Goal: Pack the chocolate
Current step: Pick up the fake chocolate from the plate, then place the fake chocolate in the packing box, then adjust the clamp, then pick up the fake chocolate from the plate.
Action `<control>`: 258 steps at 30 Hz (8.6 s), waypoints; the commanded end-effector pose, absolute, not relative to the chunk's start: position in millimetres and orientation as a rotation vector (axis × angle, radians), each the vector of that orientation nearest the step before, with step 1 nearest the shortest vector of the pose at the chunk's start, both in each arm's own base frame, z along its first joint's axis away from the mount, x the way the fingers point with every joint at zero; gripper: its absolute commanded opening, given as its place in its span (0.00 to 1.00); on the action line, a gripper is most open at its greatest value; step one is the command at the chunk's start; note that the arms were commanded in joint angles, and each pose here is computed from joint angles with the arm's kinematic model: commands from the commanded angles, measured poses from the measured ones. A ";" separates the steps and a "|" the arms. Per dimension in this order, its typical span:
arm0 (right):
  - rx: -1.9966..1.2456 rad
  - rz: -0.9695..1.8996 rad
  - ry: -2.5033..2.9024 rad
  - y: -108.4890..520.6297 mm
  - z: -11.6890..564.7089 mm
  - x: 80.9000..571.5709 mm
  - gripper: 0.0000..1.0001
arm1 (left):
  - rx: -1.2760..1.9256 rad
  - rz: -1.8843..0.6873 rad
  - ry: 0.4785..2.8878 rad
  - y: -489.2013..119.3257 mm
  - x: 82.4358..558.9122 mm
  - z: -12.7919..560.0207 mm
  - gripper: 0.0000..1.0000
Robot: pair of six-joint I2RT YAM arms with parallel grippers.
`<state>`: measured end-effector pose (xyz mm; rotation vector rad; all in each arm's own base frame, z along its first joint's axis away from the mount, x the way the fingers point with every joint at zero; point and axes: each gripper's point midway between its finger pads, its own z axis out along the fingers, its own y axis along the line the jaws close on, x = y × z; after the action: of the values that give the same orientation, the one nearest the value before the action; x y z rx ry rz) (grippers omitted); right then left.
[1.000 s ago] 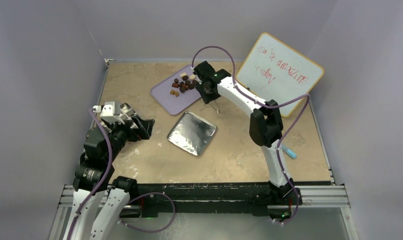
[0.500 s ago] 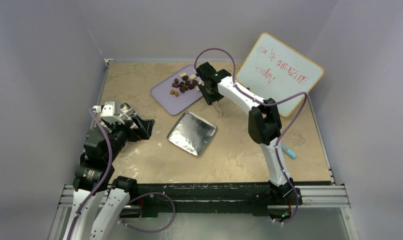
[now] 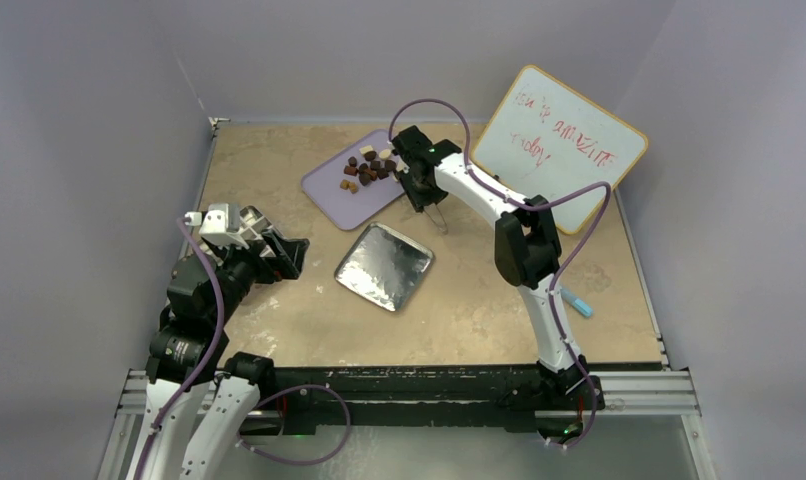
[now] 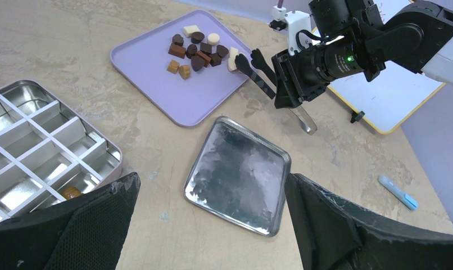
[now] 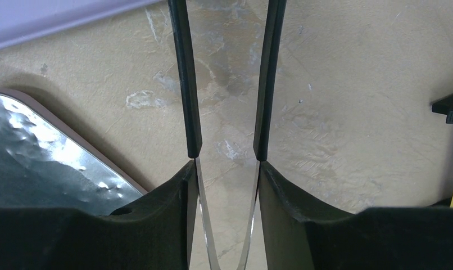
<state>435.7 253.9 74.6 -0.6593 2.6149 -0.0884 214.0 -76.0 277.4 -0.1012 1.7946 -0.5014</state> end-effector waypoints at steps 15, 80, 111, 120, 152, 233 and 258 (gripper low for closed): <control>-0.669 -0.105 2.575 254.4 97.6 448.5 0.46 | -0.096 -0.486 1.773 -73.5 214.0 281.9 1.00; -0.606 -0.033 2.539 259.3 115.8 447.5 0.14 | -0.113 -0.474 1.759 -69.9 213.0 284.9 1.00; -0.924 0.641 2.272 429.7 166.2 307.4 0.13 | -0.200 -0.445 1.552 -45.8 182.8 368.7 1.00; -1.094 0.684 2.250 474.2 151.8 247.0 0.14 | -0.220 -0.477 1.436 -38.5 156.2 405.0 1.00; -1.118 0.564 2.295 488.4 123.6 248.9 0.38 | -0.221 -0.471 1.494 -41.7 165.8 379.8 1.00; -0.681 0.216 2.156 334.8 196.9 356.3 0.32 | -0.068 -0.549 2.010 -99.3 253.2 247.4 0.94; -0.473 -0.150 2.286 248.3 147.5 468.7 0.43 | -0.039 -0.587 1.995 -104.0 240.2 245.9 0.96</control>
<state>454.7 251.8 123.3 -0.5173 2.3343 -0.1448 240.3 -100.8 243.8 -0.0728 2.0064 -0.5798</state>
